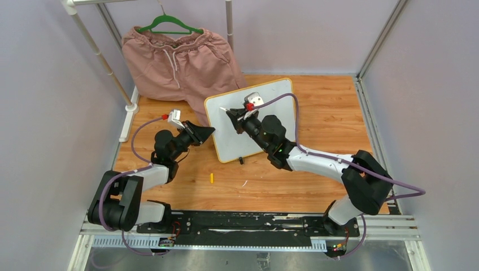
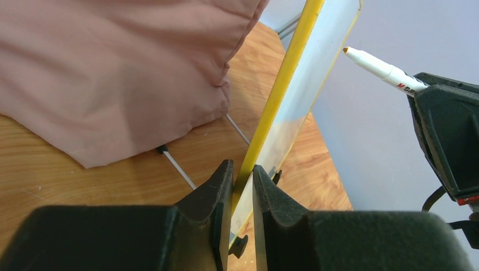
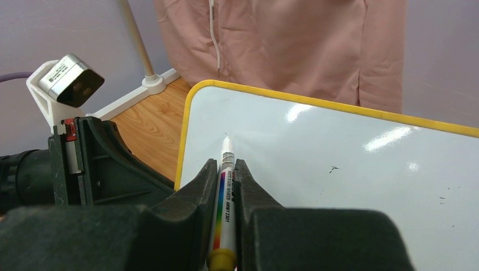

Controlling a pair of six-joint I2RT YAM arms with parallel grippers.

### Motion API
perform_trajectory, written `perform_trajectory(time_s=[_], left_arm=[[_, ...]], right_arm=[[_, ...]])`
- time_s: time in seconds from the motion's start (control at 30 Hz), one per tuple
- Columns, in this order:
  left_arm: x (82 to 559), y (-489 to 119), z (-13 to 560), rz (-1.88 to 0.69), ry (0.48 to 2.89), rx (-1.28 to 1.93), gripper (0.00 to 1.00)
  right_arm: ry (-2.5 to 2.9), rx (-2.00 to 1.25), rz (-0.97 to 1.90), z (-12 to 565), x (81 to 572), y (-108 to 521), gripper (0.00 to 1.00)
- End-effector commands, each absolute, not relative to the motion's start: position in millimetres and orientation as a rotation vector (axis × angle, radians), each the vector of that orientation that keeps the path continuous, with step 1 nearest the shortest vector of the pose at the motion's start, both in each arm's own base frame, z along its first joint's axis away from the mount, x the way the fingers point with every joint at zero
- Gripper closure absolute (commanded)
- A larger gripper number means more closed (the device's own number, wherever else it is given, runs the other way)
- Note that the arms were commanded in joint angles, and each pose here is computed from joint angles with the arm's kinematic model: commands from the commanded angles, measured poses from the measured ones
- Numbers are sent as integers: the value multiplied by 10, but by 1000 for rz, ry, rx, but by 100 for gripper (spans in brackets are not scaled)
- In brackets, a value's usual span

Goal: Write a sentence on the whiteboard

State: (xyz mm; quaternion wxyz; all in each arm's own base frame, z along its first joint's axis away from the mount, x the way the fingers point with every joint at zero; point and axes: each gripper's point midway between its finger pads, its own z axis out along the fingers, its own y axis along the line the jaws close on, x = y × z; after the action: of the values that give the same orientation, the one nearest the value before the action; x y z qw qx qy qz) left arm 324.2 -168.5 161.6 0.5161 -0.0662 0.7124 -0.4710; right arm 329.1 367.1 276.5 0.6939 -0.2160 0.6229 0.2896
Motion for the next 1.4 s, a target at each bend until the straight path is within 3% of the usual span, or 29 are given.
perform_trajectory(time_s=[0.0, 0.5, 1.37], left_arm=[[3232, -1677, 1636, -1134, 1692, -151, 80], [3222, -1678, 1653, -1137, 1683, -146, 91], [3215, -1670, 1677, -1130, 1675, -139, 97]], right_arm=[[1378, -487, 654, 2838, 3289, 3761, 100], [1404, -524, 671, 2751, 3287, 3896, 100], [1524, -629, 597, 2355, 3139, 3731, 100]])
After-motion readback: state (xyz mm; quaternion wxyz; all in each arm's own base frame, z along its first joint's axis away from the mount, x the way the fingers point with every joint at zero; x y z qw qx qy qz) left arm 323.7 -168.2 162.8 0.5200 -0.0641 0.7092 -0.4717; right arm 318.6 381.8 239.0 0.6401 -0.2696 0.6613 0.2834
